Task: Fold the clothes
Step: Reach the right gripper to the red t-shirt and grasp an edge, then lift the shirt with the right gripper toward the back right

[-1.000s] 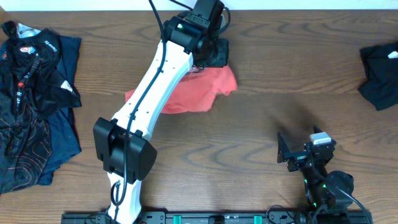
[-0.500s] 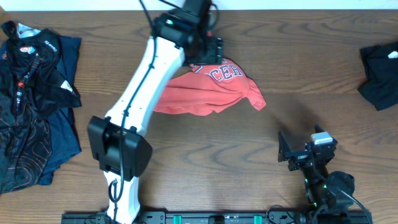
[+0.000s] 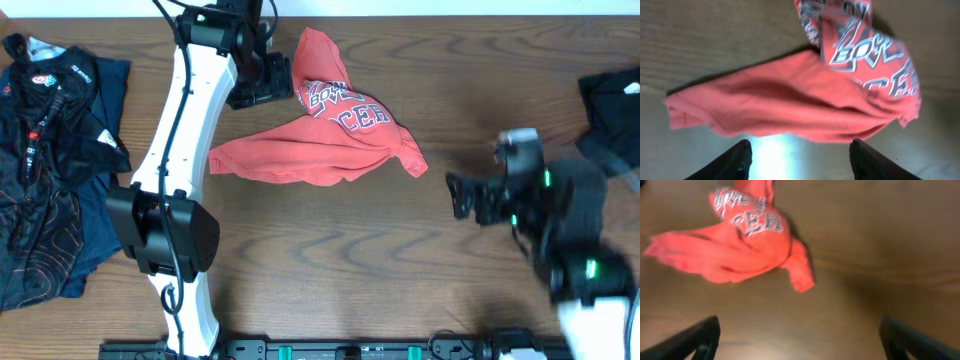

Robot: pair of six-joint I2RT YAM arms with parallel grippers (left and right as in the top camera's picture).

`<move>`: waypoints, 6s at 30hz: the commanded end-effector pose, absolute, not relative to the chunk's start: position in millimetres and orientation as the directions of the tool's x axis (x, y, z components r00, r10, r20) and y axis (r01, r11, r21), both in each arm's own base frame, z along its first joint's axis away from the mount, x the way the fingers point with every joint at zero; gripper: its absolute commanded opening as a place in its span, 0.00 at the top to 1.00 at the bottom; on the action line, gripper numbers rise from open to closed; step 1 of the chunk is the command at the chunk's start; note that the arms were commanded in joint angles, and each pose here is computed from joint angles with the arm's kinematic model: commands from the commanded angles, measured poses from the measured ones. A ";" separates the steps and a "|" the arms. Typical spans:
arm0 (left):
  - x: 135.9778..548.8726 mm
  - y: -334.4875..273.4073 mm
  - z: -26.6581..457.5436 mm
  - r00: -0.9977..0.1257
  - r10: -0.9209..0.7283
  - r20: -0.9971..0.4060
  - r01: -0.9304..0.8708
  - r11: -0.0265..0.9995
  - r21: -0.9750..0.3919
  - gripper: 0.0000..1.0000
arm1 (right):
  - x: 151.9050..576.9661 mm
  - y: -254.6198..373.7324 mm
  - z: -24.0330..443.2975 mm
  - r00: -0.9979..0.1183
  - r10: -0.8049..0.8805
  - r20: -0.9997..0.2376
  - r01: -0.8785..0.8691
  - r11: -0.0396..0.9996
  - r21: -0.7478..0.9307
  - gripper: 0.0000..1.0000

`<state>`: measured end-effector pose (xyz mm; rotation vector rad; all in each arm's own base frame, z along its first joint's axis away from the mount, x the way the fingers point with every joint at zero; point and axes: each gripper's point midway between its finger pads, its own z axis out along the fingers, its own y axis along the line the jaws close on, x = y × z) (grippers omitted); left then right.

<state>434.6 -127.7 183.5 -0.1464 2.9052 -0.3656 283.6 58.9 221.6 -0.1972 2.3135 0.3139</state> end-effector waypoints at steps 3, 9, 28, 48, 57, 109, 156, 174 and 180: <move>429.2 -123.8 196.1 -0.971 -0.092 -0.222 -0.038 0.970 -0.240 0.38 | 305.0 97.3 223.7 -0.796 -0.159 -0.585 -0.407 0.854 0.323 0.01; 418.0 -123.2 174.9 -0.983 -0.079 -0.168 -0.045 0.979 -0.198 0.46 | 323.5 105.1 207.2 -0.867 -0.163 -0.471 -0.382 0.825 0.417 0.01; 312.2 -201.5 68.6 -0.987 0.056 -0.149 0.082 0.980 -0.179 0.51 | 307.6 72.4 200.7 -0.905 -0.133 -0.403 -0.302 0.869 0.391 0.01; 361.1 -210.1 6.8 -0.987 -0.042 -0.153 0.008 0.951 -0.309 0.80 | 282.9 102.1 204.4 -0.904 -0.215 -0.370 -0.384 0.789 0.480 0.01; 393.5 -206.1 46.1 -0.966 -0.106 -0.238 -0.015 0.934 -0.356 0.94 | 283.9 102.6 204.7 -0.901 -0.216 -0.375 -0.388 0.788 0.478 0.01; 416.4 -10.1 294.5 -0.715 -0.381 -0.587 -0.214 0.918 -0.335 0.40 | 305.0 190.1 62.1 -0.898 -0.413 -0.151 -0.430 0.751 0.501 0.23; 390.8 -33.7 258.0 -0.828 -0.291 -0.480 -0.170 0.945 -0.280 0.46 | 407.2 143.7 363.0 -0.660 -0.186 -0.728 -0.296 0.955 0.024 0.99; 348.6 -136.5 142.3 -0.961 -0.082 -0.266 0.039 0.907 -0.419 0.47 | 422.4 111.4 397.6 -0.593 -0.110 -0.798 -0.214 0.976 0.025 0.99; 351.4 -163.9 126.5 -0.958 -0.092 -0.273 0.051 0.880 -0.473 0.48 | 432.5 110.9 411.3 -0.539 -0.096 -0.837 -0.212 0.977 0.024 0.99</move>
